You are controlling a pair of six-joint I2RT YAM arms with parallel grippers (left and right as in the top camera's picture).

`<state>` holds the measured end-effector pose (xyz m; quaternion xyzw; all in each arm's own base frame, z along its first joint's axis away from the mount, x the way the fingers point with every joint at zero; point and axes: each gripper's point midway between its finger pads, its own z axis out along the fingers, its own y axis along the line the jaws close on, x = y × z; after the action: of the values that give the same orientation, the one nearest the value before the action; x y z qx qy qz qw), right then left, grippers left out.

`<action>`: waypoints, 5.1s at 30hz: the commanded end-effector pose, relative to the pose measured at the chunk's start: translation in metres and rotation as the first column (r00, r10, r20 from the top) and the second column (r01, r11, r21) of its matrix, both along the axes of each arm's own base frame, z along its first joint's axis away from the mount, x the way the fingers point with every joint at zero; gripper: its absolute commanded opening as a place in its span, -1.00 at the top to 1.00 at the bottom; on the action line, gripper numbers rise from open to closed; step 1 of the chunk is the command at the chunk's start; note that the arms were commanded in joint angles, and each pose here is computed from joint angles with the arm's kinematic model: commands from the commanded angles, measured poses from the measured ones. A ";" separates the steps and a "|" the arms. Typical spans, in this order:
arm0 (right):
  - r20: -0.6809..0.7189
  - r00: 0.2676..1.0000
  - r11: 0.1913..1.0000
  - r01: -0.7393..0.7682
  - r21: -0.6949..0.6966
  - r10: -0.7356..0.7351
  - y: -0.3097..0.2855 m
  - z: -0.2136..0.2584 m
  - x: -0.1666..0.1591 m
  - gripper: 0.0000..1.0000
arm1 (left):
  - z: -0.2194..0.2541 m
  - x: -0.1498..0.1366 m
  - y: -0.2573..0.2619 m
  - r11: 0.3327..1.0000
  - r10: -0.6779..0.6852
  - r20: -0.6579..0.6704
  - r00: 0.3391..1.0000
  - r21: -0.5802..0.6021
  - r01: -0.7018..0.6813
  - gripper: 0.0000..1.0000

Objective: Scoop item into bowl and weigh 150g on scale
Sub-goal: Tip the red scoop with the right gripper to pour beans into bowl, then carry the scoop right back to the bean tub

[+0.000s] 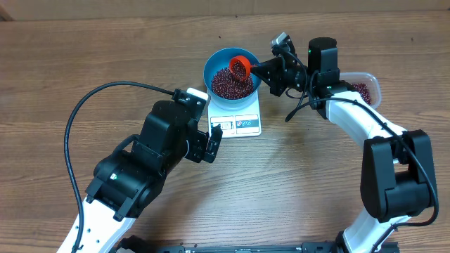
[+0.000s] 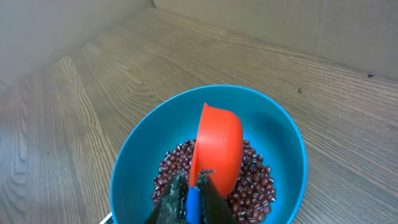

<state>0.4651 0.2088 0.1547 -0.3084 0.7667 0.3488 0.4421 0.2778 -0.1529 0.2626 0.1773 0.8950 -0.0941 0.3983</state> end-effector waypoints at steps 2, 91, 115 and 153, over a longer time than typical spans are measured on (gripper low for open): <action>-0.020 1.000 1.000 -0.018 0.001 0.018 0.006 -0.004 -0.005 0.93 | 0.005 0.003 0.002 1.000 0.016 0.015 1.000 -0.002 -0.015 -0.99; -0.495 0.869 0.900 0.201 0.386 0.018 -0.021 0.051 -0.007 0.92 | 0.003 0.004 0.002 1.000 0.015 0.010 1.000 0.002 -0.015 -0.99; -0.391 0.791 0.814 0.560 0.155 -0.470 -0.239 0.092 -0.061 0.93 | 0.003 0.004 0.002 1.000 0.015 0.010 1.000 0.002 -0.015 -0.99; 0.247 0.509 0.208 0.679 -0.704 -0.824 -0.311 0.040 -0.067 0.92 | 0.003 0.004 0.002 1.000 0.015 0.010 1.000 0.002 -0.015 -0.99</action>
<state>0.4000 -0.0854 0.1660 -0.0300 0.9403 -0.1557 0.3012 0.2785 -0.1532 0.2610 0.1775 0.8961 -0.0930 0.3961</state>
